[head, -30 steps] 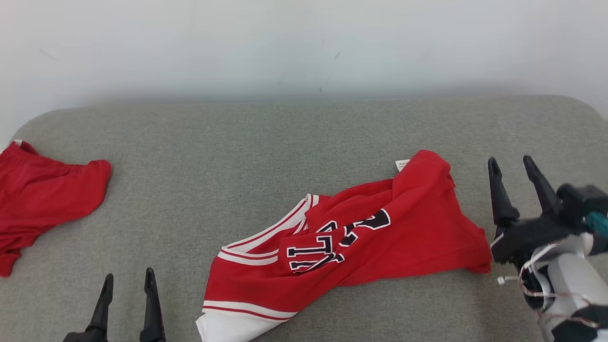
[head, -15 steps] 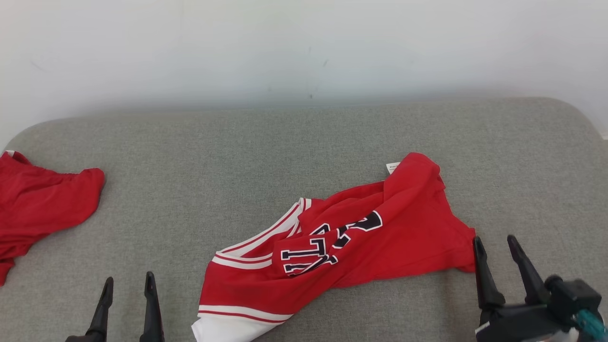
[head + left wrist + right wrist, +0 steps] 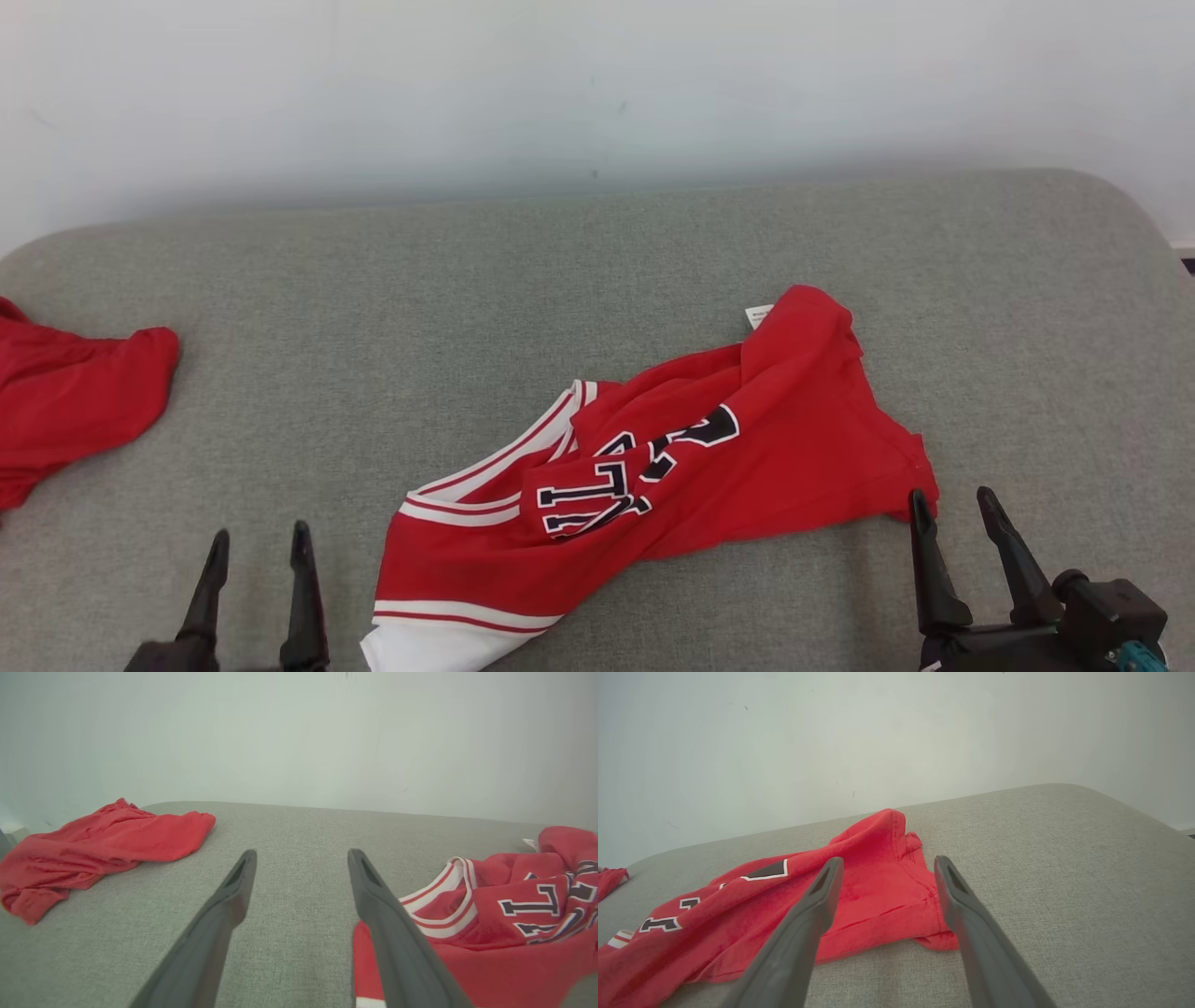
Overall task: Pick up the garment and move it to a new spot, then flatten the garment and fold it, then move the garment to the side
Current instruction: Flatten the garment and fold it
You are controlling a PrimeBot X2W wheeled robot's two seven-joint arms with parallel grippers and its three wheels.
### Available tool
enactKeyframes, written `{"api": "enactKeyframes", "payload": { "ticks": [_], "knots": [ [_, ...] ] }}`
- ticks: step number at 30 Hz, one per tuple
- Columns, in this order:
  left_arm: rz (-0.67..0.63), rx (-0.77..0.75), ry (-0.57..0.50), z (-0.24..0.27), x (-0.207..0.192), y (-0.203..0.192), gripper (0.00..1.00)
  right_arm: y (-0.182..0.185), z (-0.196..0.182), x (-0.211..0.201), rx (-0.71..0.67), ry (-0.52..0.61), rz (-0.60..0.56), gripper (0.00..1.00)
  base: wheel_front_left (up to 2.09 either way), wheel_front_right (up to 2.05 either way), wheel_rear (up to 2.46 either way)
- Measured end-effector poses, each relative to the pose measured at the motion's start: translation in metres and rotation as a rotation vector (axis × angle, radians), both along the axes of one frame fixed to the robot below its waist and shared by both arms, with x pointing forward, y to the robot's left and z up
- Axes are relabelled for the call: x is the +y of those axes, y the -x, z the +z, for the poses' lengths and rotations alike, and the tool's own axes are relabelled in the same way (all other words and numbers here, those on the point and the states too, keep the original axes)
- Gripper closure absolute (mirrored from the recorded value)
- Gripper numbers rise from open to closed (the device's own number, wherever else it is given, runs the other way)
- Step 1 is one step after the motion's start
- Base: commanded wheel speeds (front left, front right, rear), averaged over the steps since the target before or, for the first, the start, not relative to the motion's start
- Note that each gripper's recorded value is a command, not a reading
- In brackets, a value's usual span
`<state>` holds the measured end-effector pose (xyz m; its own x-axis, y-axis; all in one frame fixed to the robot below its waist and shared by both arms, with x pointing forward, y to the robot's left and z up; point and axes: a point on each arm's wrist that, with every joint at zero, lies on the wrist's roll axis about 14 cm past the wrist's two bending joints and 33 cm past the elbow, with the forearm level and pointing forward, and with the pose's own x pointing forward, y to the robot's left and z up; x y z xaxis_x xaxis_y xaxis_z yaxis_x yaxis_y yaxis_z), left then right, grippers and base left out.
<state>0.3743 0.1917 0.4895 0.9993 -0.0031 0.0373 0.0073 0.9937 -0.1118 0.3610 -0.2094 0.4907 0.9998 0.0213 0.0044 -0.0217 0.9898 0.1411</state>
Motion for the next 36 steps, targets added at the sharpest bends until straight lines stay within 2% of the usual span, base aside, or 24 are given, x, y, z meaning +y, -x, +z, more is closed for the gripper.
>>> {"api": "enactKeyframes", "payload": {
  "ticks": [7, 14, 27, 28, 29, 30, 34, 36],
  "knots": [
    [-0.110, 0.031, -0.041, -0.010, -0.024, -0.025, 0.00, -0.002, -0.005, -0.003, 0.016, 0.001, -0.010, 0.00, 0.00, 0.00, 0.00],
    [-0.202, 0.141, -0.077, -0.043, -0.043, -0.043, 0.00, 0.002, -0.013, -0.015, 0.044, 0.005, -0.048, 0.00, 0.00, 0.00, 0.00],
    [-0.316, 0.357, -0.057, -0.101, -0.072, -0.043, 0.00, 0.004, -0.025, -0.030, 0.077, 0.013, -0.091, 0.00, 0.00, 0.00, 0.00],
    [-0.323, 0.355, -0.060, -0.100, -0.073, -0.044, 0.42, 0.004, -0.024, -0.030, 0.074, 0.014, -0.092, 0.00, 0.00, 0.00, 0.00],
    [-0.328, 0.347, -0.063, -0.098, -0.074, -0.045, 0.80, 0.003, -0.023, -0.030, 0.072, 0.014, -0.092, 0.00, 0.00, 0.00, 0.00],
    [-0.328, 0.347, -0.063, -0.098, -0.074, -0.045, 1.00, 0.003, -0.023, -0.030, 0.072, 0.014, -0.092, 0.00, 0.00, 0.00, 0.00],
    [-0.352, 0.277, -0.082, -0.079, -0.078, -0.057, 1.00, 0.000, -0.021, -0.028, 0.062, 0.015, -0.084, 0.00, 0.00, 0.00, 0.00],
    [-0.368, 0.176, -0.095, -0.049, -0.082, -0.074, 1.00, -0.002, -0.020, -0.027, 0.054, 0.018, -0.079, 0.00, 0.00, 0.00, 0.00]
  ]
}}
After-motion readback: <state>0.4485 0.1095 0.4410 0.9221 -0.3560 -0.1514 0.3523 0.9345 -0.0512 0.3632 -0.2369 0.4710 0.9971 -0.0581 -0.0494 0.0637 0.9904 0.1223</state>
